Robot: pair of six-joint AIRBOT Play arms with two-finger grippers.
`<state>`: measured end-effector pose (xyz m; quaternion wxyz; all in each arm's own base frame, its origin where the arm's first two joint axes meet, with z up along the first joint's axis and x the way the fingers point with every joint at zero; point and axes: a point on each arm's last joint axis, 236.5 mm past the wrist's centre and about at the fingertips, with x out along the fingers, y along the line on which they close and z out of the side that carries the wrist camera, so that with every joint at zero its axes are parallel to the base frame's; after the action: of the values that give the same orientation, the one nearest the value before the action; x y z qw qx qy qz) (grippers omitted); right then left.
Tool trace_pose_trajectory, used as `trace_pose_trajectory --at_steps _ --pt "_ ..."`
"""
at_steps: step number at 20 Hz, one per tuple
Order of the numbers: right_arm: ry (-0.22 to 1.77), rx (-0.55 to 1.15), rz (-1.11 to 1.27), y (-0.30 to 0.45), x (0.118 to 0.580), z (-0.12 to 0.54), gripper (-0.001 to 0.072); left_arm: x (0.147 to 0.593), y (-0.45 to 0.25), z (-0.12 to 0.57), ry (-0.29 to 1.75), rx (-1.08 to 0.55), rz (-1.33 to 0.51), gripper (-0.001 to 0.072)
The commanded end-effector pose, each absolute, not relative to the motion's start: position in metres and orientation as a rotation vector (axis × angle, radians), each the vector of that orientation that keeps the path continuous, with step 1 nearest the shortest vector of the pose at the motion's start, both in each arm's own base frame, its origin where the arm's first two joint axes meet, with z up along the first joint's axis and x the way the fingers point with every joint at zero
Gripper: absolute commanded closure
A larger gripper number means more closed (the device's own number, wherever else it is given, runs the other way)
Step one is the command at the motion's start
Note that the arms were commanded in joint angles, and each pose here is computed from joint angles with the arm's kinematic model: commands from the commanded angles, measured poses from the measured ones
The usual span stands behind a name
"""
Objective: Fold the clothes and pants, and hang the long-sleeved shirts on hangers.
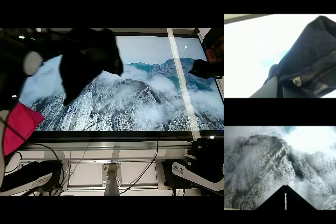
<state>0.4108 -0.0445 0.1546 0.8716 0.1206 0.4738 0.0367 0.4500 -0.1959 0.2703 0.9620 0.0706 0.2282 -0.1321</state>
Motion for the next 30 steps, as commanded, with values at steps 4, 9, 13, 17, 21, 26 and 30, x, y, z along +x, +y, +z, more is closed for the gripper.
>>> trace_pose_trajectory --at_steps 4,9,13,17,21,26,30 --pt "0.985 0.19 0.02 -0.062 0.412 0.153 0.0594 0.443 -0.341 0.136 0.68 0.147 -0.494 0.0446" --pt "0.968 0.19 0.018 -0.063 0.415 0.155 0.032 0.432 -0.362 0.073 0.792 0.257 -0.522 0.009" --pt "0.944 0.196 0.02 -0.062 0.42 0.158 0.055 0.446 -0.343 0.081 0.735 0.371 -0.474 0.0314" --pt "0.965 0.229 0.058 -0.054 0.426 0.146 0.0693 0.465 -0.304 0.1 0.668 0.546 -0.353 0.0699" --pt "1.062 0.399 0.306 0.008 0.41 0.097 0.0694 0.462 -0.22 0.08 0.876 0.583 -0.202 0.07" --pt "1.215 0.83 0.612 0.1 0.342 0.028 0.0693 0.427 -0.14 0.024 1.182 0.239 -0.23 0.0701" --pt "1.343 1.015 0.635 0.148 0.29 -0.021 0.069 0.405 -0.093 -0.003 1.324 -0.121 -0.216 0.0701"
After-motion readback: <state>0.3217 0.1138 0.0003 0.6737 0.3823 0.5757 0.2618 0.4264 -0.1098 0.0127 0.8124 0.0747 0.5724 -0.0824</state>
